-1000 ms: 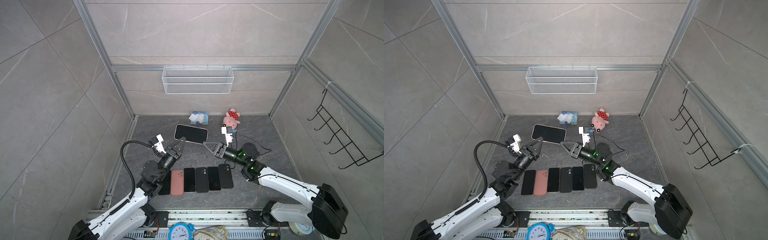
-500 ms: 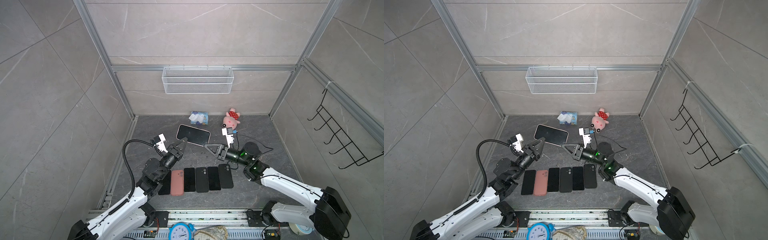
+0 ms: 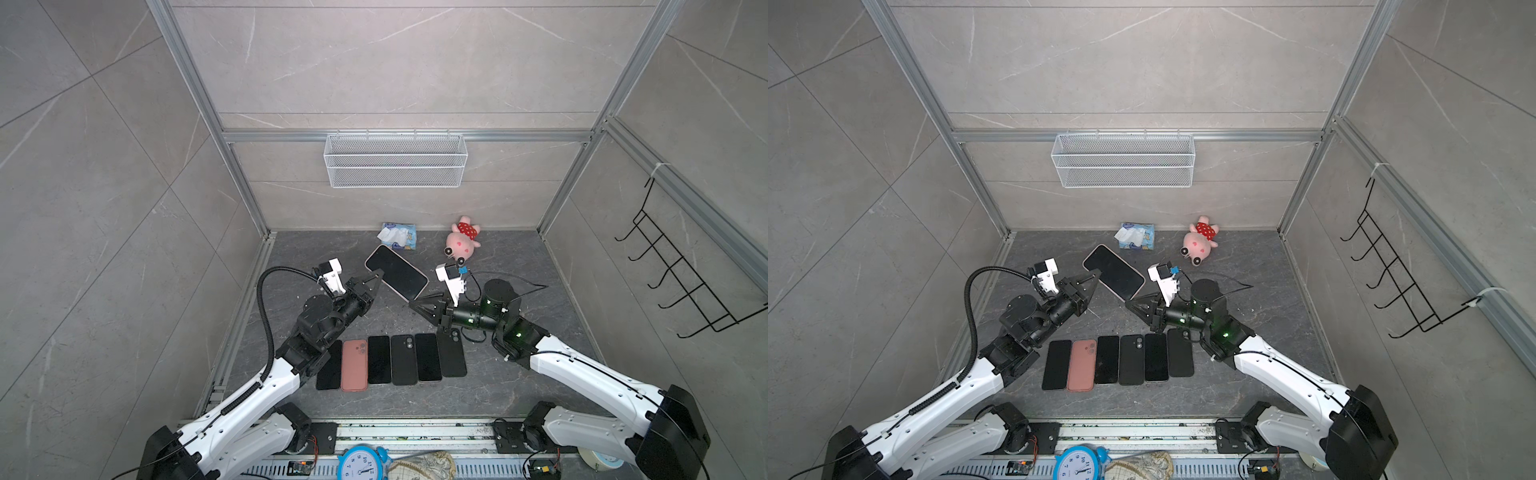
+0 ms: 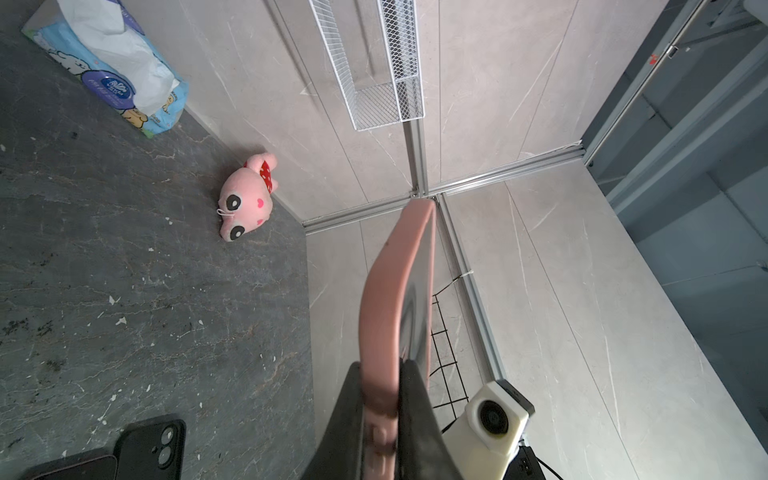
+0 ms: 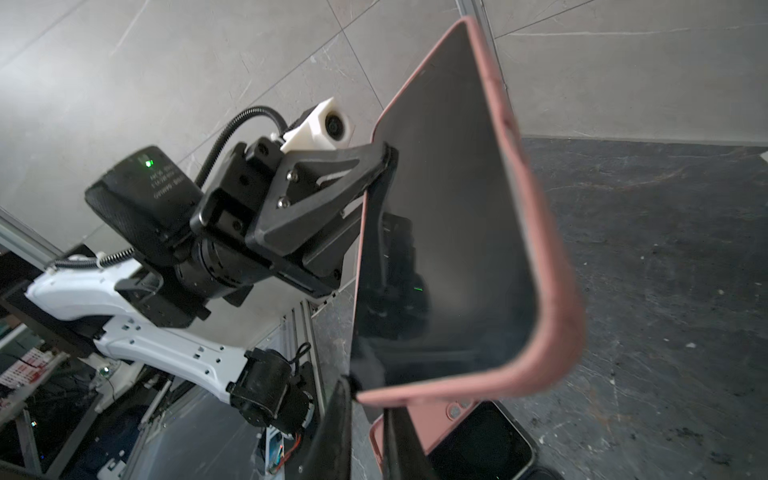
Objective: Take the phone out of the phone case
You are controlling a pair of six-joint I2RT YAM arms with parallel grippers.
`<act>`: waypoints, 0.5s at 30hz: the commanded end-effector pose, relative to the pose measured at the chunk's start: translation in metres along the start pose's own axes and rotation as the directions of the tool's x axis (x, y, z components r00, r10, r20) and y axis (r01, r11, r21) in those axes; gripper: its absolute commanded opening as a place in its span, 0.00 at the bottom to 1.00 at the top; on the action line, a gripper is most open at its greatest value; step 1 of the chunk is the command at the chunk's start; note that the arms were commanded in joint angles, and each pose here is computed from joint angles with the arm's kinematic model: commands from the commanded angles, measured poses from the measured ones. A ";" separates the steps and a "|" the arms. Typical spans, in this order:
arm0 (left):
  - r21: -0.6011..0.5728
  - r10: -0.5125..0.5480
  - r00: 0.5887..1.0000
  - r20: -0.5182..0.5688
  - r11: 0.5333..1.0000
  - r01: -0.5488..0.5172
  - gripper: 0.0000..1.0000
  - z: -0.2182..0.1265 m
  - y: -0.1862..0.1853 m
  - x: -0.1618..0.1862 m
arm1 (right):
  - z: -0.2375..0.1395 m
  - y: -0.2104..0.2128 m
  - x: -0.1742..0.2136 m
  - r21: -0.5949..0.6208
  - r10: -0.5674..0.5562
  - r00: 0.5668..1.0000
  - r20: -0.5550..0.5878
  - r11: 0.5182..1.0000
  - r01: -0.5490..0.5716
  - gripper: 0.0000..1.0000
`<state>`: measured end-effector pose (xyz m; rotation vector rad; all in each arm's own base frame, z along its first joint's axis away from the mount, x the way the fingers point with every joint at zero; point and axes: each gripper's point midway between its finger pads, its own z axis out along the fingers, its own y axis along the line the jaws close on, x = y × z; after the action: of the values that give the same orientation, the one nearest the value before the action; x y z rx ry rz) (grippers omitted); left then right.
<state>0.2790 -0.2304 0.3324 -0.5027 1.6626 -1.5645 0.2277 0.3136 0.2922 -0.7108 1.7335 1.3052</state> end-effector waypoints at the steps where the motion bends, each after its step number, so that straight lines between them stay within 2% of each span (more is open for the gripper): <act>1: 0.082 -0.003 0.998 -0.058 0.997 0.008 0.00 0.004 -0.033 0.007 | 0.003 -0.001 0.007 0.017 -0.126 0.991 -0.047 0.992 0.127 0.00; 11: 0.096 0.018 0.998 -0.054 0.995 -0.013 0.00 0.006 -0.034 0.006 | 0.001 -0.014 0.017 0.072 -0.103 0.994 -0.033 0.992 0.105 0.00; 12: 0.098 0.029 0.998 -0.052 0.995 -0.024 0.00 0.005 -0.035 0.005 | -0.001 -0.016 0.021 0.082 -0.095 0.995 -0.040 0.992 0.098 0.07; 14: 0.102 0.061 0.997 -0.053 0.993 -0.056 0.00 0.001 -0.040 0.003 | -0.010 -0.023 0.033 0.128 -0.075 0.995 -0.068 0.988 0.084 0.29; 15: 0.106 0.076 0.995 -0.060 0.992 -0.070 0.00 0.000 -0.043 0.001 | -0.015 -0.022 0.038 0.136 -0.072 0.994 -0.077 0.987 0.082 0.36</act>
<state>0.2828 -0.2426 0.3061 -0.4860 1.7894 -1.5195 0.2245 0.3070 0.2615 -0.7734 1.7743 1.1687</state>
